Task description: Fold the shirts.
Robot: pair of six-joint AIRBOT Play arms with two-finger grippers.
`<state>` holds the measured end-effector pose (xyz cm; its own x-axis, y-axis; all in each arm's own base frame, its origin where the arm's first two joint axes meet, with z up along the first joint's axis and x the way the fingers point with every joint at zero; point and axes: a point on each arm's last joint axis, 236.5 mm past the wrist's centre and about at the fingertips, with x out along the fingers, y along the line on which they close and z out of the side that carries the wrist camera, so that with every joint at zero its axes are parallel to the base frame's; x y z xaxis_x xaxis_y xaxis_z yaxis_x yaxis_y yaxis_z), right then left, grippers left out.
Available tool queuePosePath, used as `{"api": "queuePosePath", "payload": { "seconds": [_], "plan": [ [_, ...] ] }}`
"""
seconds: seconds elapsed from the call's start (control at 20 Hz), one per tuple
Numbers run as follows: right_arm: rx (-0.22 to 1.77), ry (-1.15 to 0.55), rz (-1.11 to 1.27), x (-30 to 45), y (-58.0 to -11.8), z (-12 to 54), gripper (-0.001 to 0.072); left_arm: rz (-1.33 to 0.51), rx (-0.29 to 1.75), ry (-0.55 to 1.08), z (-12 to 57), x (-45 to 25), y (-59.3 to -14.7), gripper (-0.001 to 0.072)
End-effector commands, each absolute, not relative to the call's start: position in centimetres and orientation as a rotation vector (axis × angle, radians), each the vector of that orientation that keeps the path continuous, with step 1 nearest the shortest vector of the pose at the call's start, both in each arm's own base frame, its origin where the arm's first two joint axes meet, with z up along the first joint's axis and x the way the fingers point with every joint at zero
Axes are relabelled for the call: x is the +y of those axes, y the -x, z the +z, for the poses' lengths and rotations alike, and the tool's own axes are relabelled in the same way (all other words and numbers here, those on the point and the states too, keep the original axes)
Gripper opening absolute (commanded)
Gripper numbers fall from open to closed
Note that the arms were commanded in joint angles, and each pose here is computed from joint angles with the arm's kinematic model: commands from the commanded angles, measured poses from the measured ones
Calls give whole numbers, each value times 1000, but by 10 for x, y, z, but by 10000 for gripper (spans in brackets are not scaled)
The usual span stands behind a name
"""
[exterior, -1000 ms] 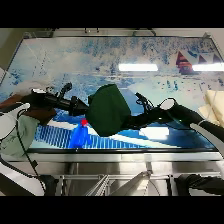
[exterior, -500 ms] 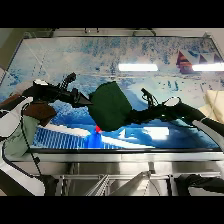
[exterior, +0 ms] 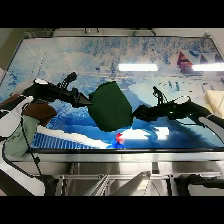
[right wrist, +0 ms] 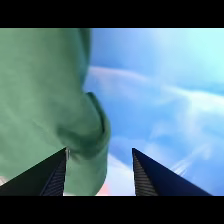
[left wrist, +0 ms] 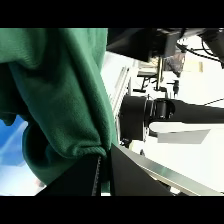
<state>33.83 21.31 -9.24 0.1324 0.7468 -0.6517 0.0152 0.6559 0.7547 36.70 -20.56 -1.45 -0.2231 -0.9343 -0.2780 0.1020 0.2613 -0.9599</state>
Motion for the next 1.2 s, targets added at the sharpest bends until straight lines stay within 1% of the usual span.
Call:
{"api": "queuePosePath", "payload": {
  "seconds": [0.0,0.05,0.1,0.15,0.25,0.3,0.35,0.4,0.5,0.55,0.6,0.65,0.7,0.75,0.8,0.9,1.0,1.05,1.1,1.15],
  "plan": [
    [1349,-749,663,230,-336,-97,428,-1202,1443,830,-14,-206,-367,19],
    [1331,-759,700,236,-335,-90,341,-1202,1443,829,-14,-206,-367,19],
    [1310,-776,747,242,-335,-82,122,-1203,1443,830,-14,-206,-367,19],
    [1275,-803,811,249,-335,-68,23,-1210,1444,833,-12,-206,-366,19],
    [1179,-879,934,254,-339,-27,22,-1271,1411,896,8,-206,-365,19],
    [1115,-910,974,250,-344,-3,22,-1331,1363,948,31,-204,-366,18],
    [1039,-921,1003,241,-350,27,21,-1375,1306,973,54,-202,-367,17],
    [960,-894,1042,232,-353,60,21,-1396,1240,963,78,-199,-368,17],
    [749,-789,1136,215,-348,148,21,-1436,1094,894,136,-196,-362,17],
    [618,-707,1170,208,-340,199,22,-1473,1010,846,172,-198,-353,17],
    [467,-587,1200,205,-323,251,22,-1512,913,762,214,-204,-337,17],
    [333,-476,1203,204,-304,295,22,-1530,809,645,255,-212,-318,18],
    [212,-369,1159,201,-287,335,22,-1515,704,536,290,-219,-303,20],
    [123,-274,1088,195,-276,360,21,-1459,589,439,323,-225,-294,26],
    [56,-199,999,187,-269,377,22,-1386,514,370,346,-227,-290,27],
    [25,-149,876,172,-265,386,22,-1267,502,276,363,-224,-280,28],
    [111,-137,832,166,-275,364,23,-1199,599,208,342,-219,-277,29],
    [177,-161,840,167,-282,348,24,-1173,677,197,319,-217,-281,29],
    [257,-201,861,170,-292,327,45,-1165,755,204,295,-218,-285,29],
    [340,-248,875,172,-302,304,229,-1154,847,219,264,-217,-291,31]
  ]
}}
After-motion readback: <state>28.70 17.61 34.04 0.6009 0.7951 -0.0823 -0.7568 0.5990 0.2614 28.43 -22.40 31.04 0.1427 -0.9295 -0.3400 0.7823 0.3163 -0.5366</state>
